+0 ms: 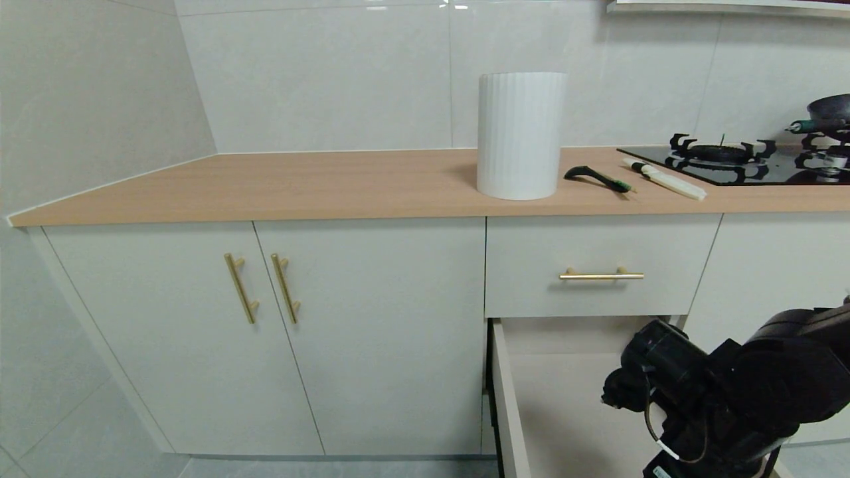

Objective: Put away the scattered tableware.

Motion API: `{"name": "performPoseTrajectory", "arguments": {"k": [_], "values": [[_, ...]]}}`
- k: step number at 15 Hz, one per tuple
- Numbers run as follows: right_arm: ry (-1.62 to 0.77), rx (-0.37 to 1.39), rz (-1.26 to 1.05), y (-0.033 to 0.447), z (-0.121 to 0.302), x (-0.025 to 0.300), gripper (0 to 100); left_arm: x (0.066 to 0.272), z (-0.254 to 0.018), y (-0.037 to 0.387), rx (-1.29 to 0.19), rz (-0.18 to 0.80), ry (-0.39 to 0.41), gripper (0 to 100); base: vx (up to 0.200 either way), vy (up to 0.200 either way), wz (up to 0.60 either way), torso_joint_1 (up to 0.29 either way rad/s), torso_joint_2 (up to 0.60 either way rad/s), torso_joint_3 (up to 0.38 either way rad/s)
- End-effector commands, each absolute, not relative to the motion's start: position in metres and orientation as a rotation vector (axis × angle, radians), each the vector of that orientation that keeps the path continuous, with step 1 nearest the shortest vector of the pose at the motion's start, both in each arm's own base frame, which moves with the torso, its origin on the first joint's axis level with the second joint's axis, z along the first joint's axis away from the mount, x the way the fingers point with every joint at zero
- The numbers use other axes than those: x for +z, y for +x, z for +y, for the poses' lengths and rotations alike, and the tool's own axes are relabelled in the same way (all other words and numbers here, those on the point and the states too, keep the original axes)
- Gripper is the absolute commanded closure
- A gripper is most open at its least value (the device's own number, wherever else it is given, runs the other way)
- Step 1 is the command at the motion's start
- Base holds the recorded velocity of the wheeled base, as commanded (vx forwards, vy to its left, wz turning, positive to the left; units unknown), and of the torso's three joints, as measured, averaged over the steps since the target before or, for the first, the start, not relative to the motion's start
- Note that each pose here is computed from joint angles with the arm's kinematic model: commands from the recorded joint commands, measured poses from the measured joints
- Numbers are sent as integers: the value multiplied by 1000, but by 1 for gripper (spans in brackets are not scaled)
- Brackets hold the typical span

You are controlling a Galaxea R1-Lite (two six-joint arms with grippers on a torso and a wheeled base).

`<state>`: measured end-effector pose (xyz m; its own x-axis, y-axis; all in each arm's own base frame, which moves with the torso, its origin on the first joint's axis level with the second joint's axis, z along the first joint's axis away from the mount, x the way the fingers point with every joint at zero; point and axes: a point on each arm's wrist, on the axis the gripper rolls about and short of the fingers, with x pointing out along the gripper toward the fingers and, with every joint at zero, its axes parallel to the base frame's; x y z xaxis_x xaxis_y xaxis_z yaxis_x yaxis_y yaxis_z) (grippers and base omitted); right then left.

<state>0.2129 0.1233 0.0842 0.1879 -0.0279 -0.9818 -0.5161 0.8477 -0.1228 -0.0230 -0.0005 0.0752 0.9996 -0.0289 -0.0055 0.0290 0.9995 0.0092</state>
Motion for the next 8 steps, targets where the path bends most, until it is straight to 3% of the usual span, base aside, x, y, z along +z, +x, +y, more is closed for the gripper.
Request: {"name": "performPoseTrajectory", "arguments": {"k": [1, 4, 8], "values": [[-461, 357, 1306, 218, 127, 93, 0, 76, -1, -23, -29, 4, 9, 0, 0, 0, 0, 0, 0, 0], [-260, 278, 1173, 234, 137, 110, 0, 75, -1, -23, -29, 6, 9, 0, 0, 0, 0, 0, 0, 0], [-113, 304, 999, 243, 129, 130, 0, 75, -1, -23, -29, 6, 9, 0, 0, 0, 0, 0, 0, 0]]}}
